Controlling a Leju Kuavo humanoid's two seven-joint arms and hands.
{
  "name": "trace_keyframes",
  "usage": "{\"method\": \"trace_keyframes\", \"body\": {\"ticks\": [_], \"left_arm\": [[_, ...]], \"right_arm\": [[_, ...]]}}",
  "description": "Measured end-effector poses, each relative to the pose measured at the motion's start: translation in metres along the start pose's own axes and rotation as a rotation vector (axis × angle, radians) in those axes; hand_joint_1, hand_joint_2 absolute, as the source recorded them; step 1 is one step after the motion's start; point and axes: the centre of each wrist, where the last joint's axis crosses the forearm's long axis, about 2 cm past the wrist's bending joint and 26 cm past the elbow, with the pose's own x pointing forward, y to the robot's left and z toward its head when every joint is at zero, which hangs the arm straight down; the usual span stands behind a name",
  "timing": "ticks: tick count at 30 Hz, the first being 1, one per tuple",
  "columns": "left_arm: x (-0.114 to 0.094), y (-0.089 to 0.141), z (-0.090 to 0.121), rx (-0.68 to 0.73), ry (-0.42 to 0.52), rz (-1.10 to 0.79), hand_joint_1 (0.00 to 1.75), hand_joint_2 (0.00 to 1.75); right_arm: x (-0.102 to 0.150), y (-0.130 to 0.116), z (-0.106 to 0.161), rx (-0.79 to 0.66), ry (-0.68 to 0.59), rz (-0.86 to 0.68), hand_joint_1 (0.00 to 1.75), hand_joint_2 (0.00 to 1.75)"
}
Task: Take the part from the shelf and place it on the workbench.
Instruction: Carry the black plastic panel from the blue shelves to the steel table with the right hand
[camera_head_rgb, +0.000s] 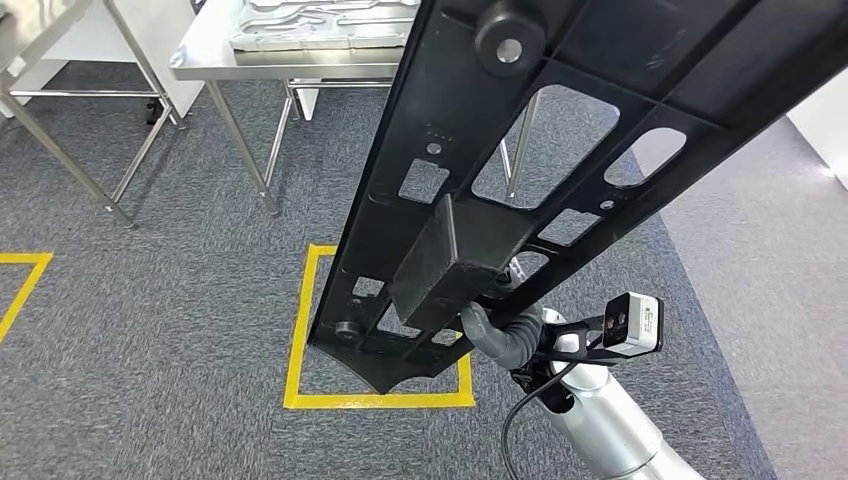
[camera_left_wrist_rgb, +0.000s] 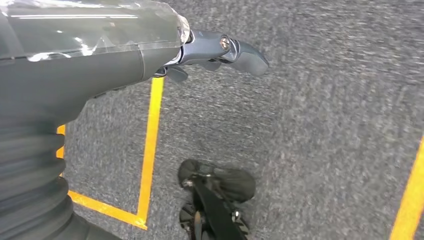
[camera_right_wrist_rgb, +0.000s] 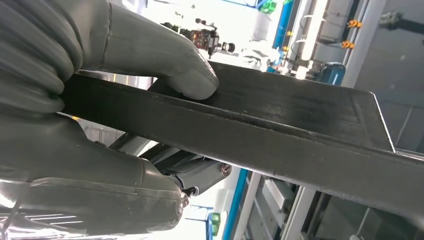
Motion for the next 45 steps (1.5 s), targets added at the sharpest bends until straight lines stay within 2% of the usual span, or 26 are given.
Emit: {"method": "trace_keyframes", "body": {"ticks": [27, 45], "left_arm": [[0.004, 0.003, -0.002, 0.015, -0.015, 0.019, 0.0, 1.75], [0.0, 0.006, -0.001, 0.02, -0.01, 0.019, 0.0, 1.75]], "right_arm": [[0.012, -0.013, -0.023, 0.005, -0.026, 0.006, 1.75, 1.75], [0.007, -0.009, -0.017, -0.016, -0.021, -0.004, 1.75, 1.75]]}}
